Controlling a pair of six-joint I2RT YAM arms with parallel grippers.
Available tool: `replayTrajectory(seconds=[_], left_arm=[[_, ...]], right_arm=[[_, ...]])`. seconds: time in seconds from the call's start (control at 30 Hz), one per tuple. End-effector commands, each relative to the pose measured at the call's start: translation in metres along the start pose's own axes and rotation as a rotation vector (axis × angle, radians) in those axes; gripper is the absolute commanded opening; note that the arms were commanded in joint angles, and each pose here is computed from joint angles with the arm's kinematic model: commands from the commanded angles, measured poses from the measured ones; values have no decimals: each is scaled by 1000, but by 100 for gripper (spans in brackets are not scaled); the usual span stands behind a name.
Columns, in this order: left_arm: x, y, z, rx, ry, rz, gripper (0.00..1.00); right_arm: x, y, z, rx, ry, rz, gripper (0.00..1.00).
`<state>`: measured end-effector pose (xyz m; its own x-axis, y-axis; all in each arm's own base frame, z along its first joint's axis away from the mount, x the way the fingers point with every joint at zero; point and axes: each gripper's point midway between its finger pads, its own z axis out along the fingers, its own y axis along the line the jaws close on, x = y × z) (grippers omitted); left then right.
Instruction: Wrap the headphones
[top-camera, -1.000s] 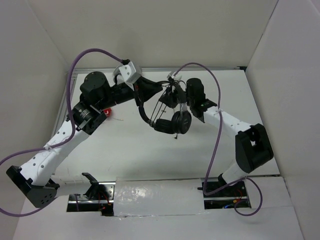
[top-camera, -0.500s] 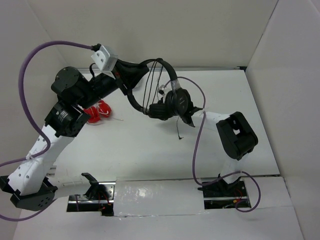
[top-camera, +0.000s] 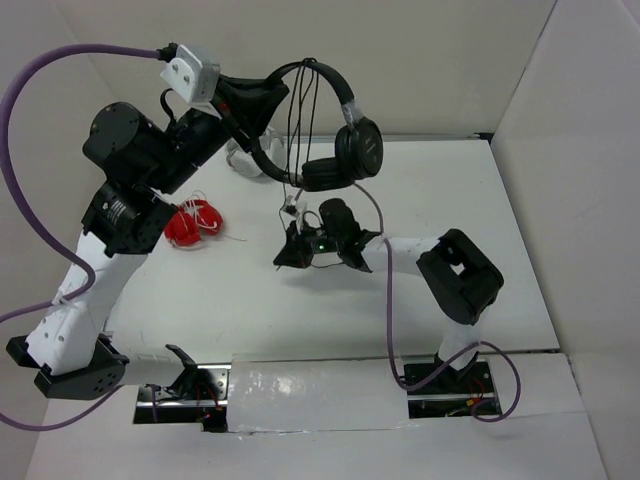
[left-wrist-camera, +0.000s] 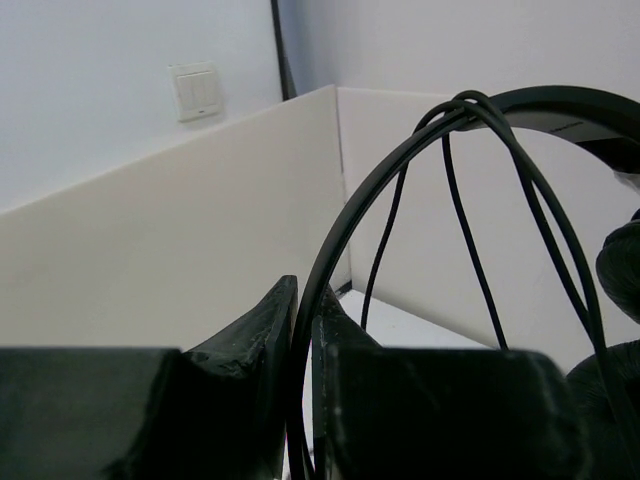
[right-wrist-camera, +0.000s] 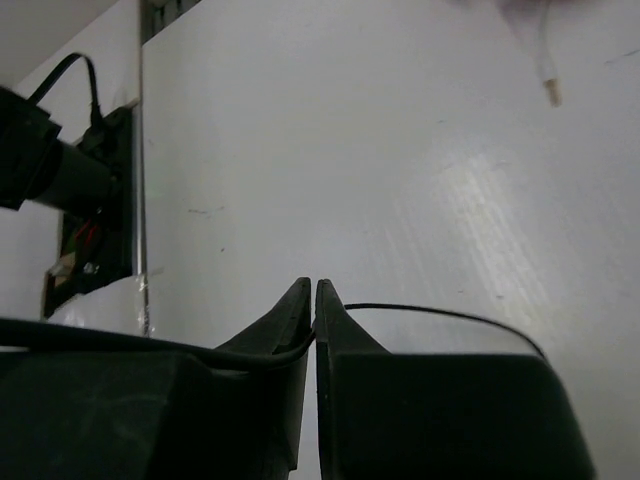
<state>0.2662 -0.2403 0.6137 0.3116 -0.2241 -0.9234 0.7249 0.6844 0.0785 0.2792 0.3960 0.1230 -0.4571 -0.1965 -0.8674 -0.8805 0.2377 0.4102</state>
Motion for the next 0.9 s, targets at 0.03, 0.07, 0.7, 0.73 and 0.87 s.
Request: replayTrajectory(seconds=[0.03,0.07,0.7,0.73,0.87], left_arm=[[-43,16,0,-85,-124,53,0],[-42,22,1,-119,-123,65,0],[108,216,18,-693,156,170,0],[128,235,13,-735,182,128,0],[179,279,-8,-821,297,69,0]], right_arm=[[15,32,7,-109,9,-22,11],[21,36,3,-112,13,-15,7],[75,61,-90,369,9,36,0],[73,58,-100,418,-3,39,0],[66,59,-119,487,-19,31,0]])
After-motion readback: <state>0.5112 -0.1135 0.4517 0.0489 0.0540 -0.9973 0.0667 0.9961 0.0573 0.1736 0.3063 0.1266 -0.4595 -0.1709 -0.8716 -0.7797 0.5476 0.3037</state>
